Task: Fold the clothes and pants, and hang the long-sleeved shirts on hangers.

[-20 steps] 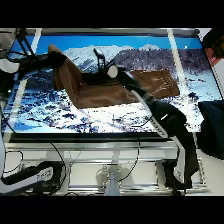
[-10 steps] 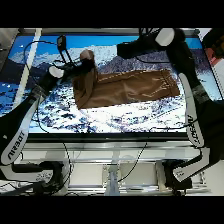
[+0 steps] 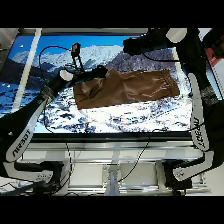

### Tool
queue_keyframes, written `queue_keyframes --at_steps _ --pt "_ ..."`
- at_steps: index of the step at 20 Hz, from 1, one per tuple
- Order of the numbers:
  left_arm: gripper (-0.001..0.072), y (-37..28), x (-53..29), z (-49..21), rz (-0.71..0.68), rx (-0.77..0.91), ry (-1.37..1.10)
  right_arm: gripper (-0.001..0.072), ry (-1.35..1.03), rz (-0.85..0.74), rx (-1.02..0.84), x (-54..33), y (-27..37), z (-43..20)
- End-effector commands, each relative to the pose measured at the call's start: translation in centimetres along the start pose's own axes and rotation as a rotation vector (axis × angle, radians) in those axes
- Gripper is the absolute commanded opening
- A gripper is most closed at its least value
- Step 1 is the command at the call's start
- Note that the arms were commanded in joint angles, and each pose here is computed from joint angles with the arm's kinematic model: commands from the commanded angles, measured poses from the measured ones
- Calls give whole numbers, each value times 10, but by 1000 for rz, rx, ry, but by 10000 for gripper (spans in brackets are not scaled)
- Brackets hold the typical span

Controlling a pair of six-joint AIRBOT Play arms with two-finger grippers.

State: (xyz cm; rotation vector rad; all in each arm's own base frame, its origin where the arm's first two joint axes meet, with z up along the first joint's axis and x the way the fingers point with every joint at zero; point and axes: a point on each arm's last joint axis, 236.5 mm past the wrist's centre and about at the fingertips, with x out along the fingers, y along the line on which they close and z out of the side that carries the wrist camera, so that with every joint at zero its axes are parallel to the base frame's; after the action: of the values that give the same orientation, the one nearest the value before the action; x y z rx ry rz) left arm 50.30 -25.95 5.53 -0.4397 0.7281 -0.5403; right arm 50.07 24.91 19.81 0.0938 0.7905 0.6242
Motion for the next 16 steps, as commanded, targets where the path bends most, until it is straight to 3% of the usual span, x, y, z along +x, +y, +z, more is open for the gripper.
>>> queue_keyframes --at_steps 1,3,4,8,9,11,13,16 --pt "692 19 -21 -2 -4 -8 73 31 1 -4 -3 -1 -1 0" --pt "504 55 -53 12 59 19 82 31 2 -10 -19 -1 -2 -1" --pt "453 80 -73 17 118 31 96 31 3 -12 -24 -1 -3 -1" --pt "454 190 -152 -1 384 -114 217 31 3 -17 -29 -1 -4 -1" --pt "477 206 -163 -11 401 -157 246 31 3 -20 -31 -1 -5 -1" --pt "644 227 -174 -26 418 -208 282 31 -3 -27 -33 -1 -6 1" --pt "709 237 -168 -36 417 -231 307 31 -13 -28 -34 -1 -7 3" --pt "706 231 -137 -54 324 -244 352 31 -15 -29 -37 -1 -7 4"
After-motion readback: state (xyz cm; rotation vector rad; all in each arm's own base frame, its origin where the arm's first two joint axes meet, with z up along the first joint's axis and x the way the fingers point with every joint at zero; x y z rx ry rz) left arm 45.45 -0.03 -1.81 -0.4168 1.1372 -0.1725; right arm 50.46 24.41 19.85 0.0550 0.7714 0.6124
